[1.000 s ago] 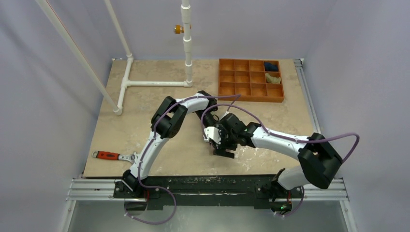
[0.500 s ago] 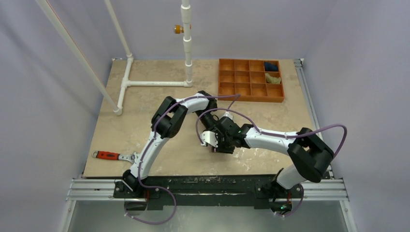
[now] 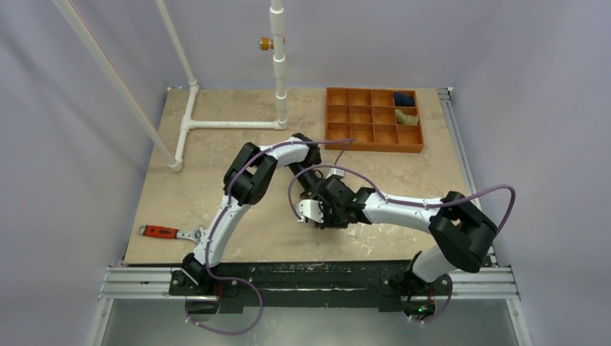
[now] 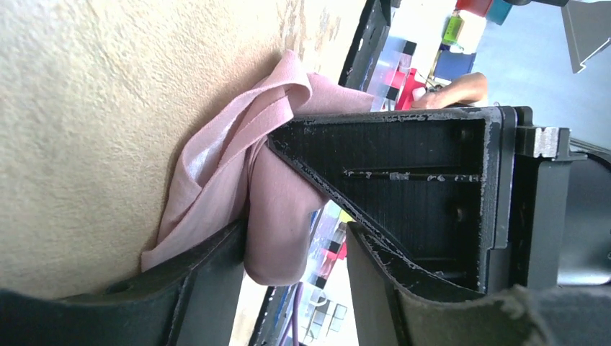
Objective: Roll the underwear
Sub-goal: Roll the underwear to the center of the board.
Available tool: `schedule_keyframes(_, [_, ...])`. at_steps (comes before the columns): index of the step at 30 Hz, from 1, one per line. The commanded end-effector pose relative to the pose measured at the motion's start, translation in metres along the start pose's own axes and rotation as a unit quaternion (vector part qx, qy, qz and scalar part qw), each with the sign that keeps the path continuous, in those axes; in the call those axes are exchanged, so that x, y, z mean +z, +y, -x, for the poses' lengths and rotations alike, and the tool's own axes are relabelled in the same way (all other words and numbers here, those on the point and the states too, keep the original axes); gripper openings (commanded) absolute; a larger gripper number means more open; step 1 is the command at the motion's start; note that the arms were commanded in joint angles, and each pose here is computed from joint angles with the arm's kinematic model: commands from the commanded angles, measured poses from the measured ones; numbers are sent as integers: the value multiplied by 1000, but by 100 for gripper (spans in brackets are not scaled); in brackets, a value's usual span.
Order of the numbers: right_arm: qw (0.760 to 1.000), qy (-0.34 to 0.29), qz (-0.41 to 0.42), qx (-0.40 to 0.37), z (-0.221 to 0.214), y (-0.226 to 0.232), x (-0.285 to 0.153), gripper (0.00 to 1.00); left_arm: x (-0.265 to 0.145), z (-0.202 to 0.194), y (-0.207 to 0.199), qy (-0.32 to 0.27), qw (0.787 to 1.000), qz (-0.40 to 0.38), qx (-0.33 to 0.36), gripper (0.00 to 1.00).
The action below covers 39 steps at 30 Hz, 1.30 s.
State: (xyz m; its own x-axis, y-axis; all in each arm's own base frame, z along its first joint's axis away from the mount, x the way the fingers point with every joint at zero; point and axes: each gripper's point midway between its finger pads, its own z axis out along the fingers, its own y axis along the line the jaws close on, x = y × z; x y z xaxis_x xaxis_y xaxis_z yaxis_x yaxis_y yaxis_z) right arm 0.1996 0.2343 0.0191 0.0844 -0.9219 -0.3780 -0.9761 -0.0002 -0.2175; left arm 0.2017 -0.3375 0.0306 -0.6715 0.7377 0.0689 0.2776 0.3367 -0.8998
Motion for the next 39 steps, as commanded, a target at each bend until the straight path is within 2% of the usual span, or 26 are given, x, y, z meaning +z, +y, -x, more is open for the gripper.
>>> schedule_keyframes(1, [1000,2,6,-31,5,13,0,13,-2,8,60,5,992,106,63,56])
schedule_keyframes(14, [997,-35,-1,-73,48,19,-3,12,-2,9,66,0,991,123,58,58])
schedule_keyframes(28, [987,-94,-34,-125,97,-2,-4,13,-1,9,67,5,989,131,66,59])
schedule_keyframes(33, [985,-96,-7,-142,99,7,10,13,-2,8,68,7,988,138,66,59])
schedule_keyframes(39, [983,-72,73,-149,84,35,34,14,-3,8,68,9,987,147,67,59])
